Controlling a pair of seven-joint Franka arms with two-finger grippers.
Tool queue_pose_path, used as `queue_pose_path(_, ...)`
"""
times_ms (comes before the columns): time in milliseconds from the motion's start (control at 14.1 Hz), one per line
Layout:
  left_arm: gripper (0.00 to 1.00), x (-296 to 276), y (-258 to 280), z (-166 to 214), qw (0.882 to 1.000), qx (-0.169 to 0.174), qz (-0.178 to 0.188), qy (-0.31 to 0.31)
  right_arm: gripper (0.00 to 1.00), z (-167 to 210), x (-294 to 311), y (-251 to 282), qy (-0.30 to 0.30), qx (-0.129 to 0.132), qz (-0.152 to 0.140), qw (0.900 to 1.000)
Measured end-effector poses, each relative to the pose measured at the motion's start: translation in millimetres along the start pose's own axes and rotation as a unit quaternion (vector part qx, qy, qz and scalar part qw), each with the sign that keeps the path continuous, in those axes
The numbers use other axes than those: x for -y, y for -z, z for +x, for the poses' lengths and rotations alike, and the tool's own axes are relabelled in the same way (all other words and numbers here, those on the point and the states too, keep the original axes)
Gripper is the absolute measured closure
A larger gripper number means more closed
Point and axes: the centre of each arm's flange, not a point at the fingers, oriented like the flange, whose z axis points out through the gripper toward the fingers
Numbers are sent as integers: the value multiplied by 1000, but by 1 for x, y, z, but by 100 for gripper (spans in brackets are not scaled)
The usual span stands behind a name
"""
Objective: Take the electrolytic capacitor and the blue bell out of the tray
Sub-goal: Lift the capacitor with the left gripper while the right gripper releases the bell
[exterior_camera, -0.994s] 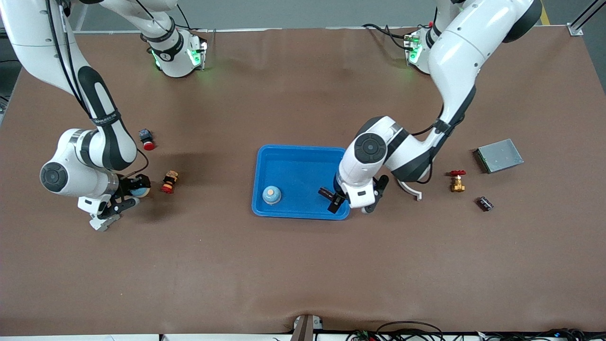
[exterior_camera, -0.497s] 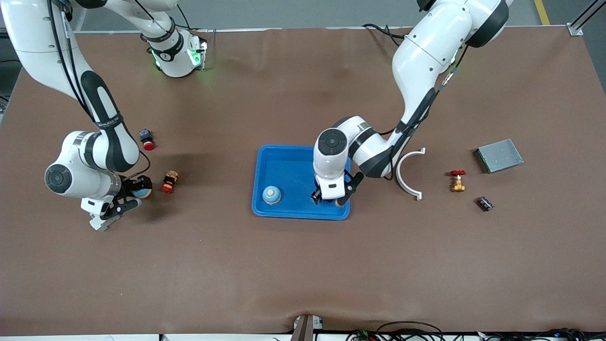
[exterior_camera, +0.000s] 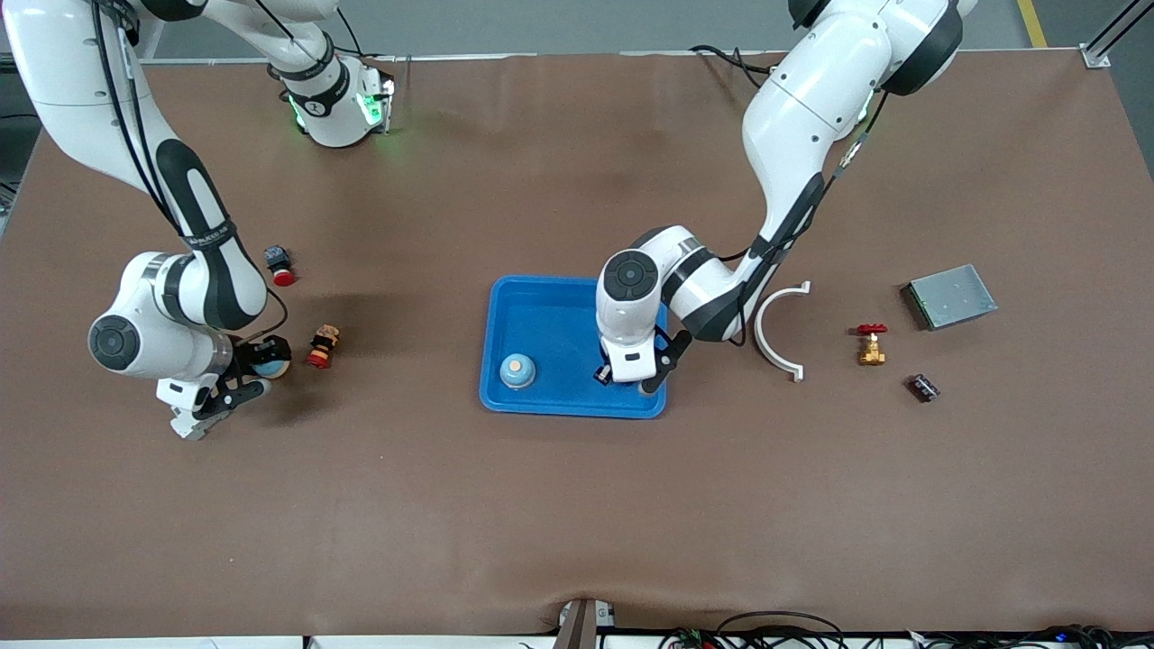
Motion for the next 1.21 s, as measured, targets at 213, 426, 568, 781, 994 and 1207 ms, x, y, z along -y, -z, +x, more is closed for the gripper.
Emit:
queue_pose_path(213,70,-9,19,5,1000,-2,-15,4,0,-1,-4,2,-3,-2,0,1000)
queue_pose_path(426,70,-17,64,29,999,-16,-24,19,0,4,-7,18,-4,6,6,1000)
queue_pose_path(568,70,-15,101,59,999,-32,-15,31,0,11,-1,47,-24,18,18,999)
queue_pose_path(781,70,-5,146,92,998,-49,14,36,0,28,35,105,-113,30,25,993)
queue_pose_path(994,70,11,165,114,998,-49,40,25,0,51,102,133,-223,20,39,974)
queue_pose_path(1207,70,39,168,147,997,-43,69,14,0,76,169,147,-316,5,39,948)
